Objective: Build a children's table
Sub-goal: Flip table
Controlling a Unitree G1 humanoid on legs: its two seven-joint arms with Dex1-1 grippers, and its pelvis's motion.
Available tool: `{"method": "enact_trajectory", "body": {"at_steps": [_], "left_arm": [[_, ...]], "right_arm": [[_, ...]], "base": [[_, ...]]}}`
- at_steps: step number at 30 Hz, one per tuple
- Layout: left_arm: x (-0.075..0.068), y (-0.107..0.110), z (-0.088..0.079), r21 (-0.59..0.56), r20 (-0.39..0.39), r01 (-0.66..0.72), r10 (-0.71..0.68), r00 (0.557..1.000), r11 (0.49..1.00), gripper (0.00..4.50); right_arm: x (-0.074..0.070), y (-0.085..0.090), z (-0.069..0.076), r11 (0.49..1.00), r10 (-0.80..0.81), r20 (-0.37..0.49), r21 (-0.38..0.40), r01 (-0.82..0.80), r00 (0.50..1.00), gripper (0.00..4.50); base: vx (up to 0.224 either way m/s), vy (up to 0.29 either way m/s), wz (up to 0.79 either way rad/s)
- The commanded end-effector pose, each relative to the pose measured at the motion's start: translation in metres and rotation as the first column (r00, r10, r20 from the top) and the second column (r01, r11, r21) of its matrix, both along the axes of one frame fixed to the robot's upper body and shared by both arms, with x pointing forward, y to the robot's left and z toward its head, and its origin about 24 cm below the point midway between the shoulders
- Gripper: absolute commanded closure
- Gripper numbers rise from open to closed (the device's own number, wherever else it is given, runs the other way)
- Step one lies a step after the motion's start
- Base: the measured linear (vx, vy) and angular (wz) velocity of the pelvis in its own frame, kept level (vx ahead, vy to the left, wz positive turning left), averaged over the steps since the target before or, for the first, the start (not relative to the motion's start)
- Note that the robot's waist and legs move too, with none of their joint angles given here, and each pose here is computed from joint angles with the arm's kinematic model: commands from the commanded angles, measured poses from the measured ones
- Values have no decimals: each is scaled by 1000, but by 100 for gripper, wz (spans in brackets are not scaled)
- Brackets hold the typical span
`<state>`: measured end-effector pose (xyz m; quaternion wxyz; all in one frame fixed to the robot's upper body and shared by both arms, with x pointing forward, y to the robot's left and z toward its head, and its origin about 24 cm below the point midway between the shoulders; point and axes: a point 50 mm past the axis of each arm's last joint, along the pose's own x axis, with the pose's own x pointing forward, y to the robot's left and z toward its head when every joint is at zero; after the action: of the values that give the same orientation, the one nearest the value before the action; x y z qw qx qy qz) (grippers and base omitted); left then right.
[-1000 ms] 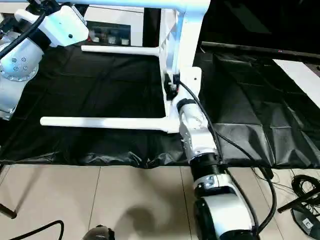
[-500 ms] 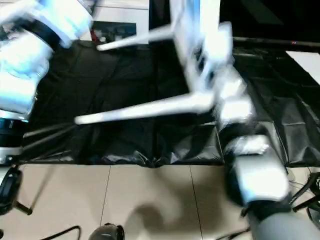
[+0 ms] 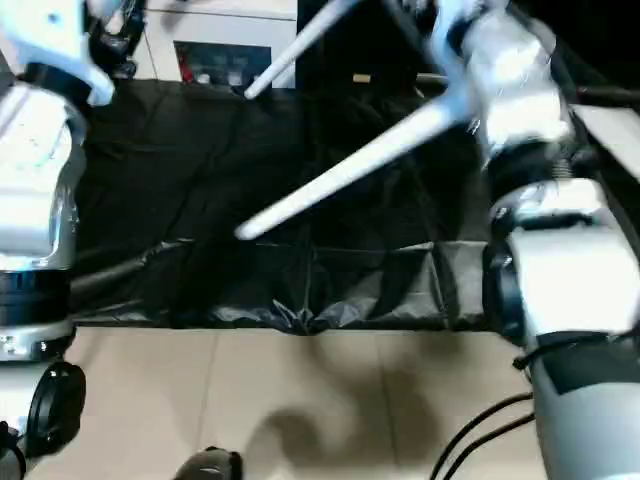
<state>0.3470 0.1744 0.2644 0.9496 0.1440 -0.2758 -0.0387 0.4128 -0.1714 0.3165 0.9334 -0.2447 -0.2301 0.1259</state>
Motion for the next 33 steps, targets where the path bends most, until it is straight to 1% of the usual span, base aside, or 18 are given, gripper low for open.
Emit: {"method": "enact_trajectory", "body": {"at_steps": [1, 3, 4, 5, 6, 8, 11, 12, 13, 14, 15, 16, 19, 20, 23, 28, 29, 33], "left_arm": [[11, 16, -31, -182, -158, -64, 35, 987, 981, 217], [11, 16, -31, -175, -165, -64, 35, 986, 983, 217], [11, 14, -32, -172, -181, -64, 32, 983, 983, 217], [11, 14, -32, -171, -182, -64, 32, 983, 983, 217], [11, 13, -32, -172, -189, -66, 33, 981, 983, 217], [10, 13, -33, -167, -198, -69, 35, 979, 984, 220], [10, 13, -35, -167, -210, -72, 36, 977, 983, 223], [11, 13, -35, -169, -215, -73, 35, 976, 983, 226], [11, 13, -35, -169, -216, -73, 36, 976, 983, 228], [11, 13, -36, -168, -224, -76, 37, 974, 983, 233], [11, 13, -37, -168, -225, -76, 37, 974, 983, 235], [10, 13, -37, -167, -230, -78, 39, 972, 983, 236], [10, 13, -38, -166, -236, -80, 39, 971, 983, 239], [10, 13, -39, -165, -244, -83, 41, 969, 983, 240], [10, 13, -40, -165, -250, -87, 43, 967, 983, 243], [9, 13, -42, -162, -265, -94, 48, 963, 982, 245], [9, 13, -43, -162, -271, -95, 49, 961, 982, 246], [9, 13, -45, -158, -281, -99, 51, 958, 983, 247]], "right_arm": [[1, -11, -5, 995, 6, -21, 98, -4, 1000, 145], [1, -10, -5, 996, 13, -19, 92, -11, 1000, 138], [1, -9, -4, 993, 34, 0, 116, -33, 999, 132], [1, -8, -4, 992, 36, 2, 119, -36, 999, 111], [0, -8, -3, 990, 49, 15, 132, -51, 999, 111], [-1, -7, -1, 990, 63, 32, 126, -66, 998, 90], [-4, -6, 4, 985, 86, 83, 140, -98, 993, 72], [-7, -5, 8, 980, 105, 131, 153, -124, 986, 63], [-8, -5, 10, 978, 110, 146, 161, -134, 983, 54], [-13, -3, 17, 965, 156, 225, 175, -198, 962, 48], [-14, -3, 17, 964, 158, 228, 175, -199, 961, 48], [-18, -1, 21, 955, 191, 278, 169, -243, 942, 48], [-22, 3, 22, 943, 239, 325, 147, -298, 915, 48], [-29, 8, 21, 917, 314, 380, 115, -381, 870, 48], [-33, 11, 20, 900, 356, 415, 90, -427, 837, 48], [-37, 11, 24, 866, 400, 454, 96, -491, 796, 48], [-38, 12, 25, 853, 423, 459, 90, -514, 781, 48], [-39, 14, 24, 834, 466, 446, 69, -548, 764, 48]], "base": [[0, 0, 0], [0, 0, 0], [0, 0, 0], [0, 0, 0], [0, 0, 0], [0, 0, 0], [0, 0, 0], [0, 0, 0], [0, 0, 0], [0, 0, 0], [0, 0, 0], [0, 0, 0], [0, 0, 0], [0, 0, 0], [0, 0, 0], [0, 0, 0], [0, 0, 0], [0, 0, 0]]}}
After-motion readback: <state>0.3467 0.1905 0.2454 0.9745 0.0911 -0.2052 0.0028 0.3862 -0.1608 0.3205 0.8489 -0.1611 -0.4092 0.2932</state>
